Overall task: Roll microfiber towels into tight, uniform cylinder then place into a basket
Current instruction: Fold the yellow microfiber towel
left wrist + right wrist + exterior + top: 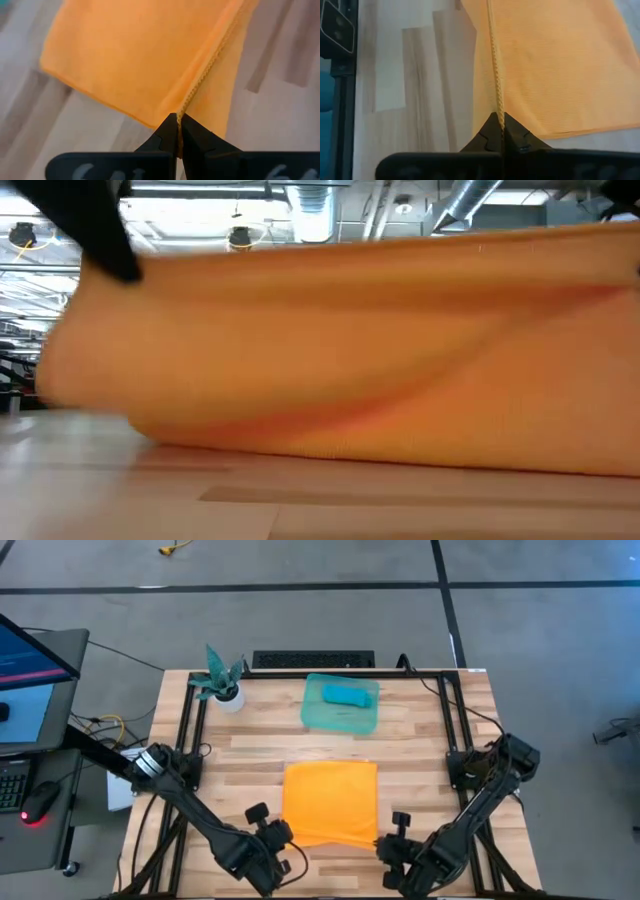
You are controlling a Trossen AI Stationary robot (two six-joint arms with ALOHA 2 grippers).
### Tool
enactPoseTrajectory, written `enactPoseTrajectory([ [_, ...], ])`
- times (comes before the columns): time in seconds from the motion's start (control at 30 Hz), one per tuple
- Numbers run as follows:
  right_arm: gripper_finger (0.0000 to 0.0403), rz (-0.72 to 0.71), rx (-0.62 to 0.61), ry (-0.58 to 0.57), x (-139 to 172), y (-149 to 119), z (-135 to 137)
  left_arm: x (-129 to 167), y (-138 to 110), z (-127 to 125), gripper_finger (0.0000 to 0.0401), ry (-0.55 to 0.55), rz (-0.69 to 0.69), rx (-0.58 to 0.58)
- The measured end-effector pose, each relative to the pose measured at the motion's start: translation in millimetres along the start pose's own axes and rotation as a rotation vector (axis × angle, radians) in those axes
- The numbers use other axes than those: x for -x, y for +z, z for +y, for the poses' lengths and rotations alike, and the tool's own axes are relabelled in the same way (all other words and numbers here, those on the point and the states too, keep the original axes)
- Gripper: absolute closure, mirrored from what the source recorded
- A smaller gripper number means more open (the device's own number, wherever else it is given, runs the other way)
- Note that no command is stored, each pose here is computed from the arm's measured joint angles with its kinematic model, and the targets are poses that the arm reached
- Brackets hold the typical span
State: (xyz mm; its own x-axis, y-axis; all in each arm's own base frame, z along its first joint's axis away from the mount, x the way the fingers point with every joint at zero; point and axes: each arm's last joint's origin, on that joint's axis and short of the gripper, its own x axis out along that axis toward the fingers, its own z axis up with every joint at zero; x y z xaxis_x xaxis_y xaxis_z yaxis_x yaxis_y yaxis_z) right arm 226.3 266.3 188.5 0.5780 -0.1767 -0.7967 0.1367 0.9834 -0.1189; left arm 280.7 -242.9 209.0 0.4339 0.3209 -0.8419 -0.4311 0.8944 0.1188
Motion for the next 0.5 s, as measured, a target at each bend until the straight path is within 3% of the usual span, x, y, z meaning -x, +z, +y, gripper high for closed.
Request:
enactPoseTrajectory([
  [0.2, 0.0393, -0.007, 0.069, 0.008, -15, -1, 7, -16, -14, 3, 0.0401, 0.011, 0.010, 0.014],
  [0.4, 0.0397, 0.036, 0.077, -0.092, -26, 9, -13, -11, 2, 10, 0.0401, 0.040, 0.033, -0.038],
  [0.5, 0.0396, 0.042, 0.074, -0.139, -24, 15, -24, -2, 13, 17, 0.0401, 0.107, 0.036, -0.092],
])
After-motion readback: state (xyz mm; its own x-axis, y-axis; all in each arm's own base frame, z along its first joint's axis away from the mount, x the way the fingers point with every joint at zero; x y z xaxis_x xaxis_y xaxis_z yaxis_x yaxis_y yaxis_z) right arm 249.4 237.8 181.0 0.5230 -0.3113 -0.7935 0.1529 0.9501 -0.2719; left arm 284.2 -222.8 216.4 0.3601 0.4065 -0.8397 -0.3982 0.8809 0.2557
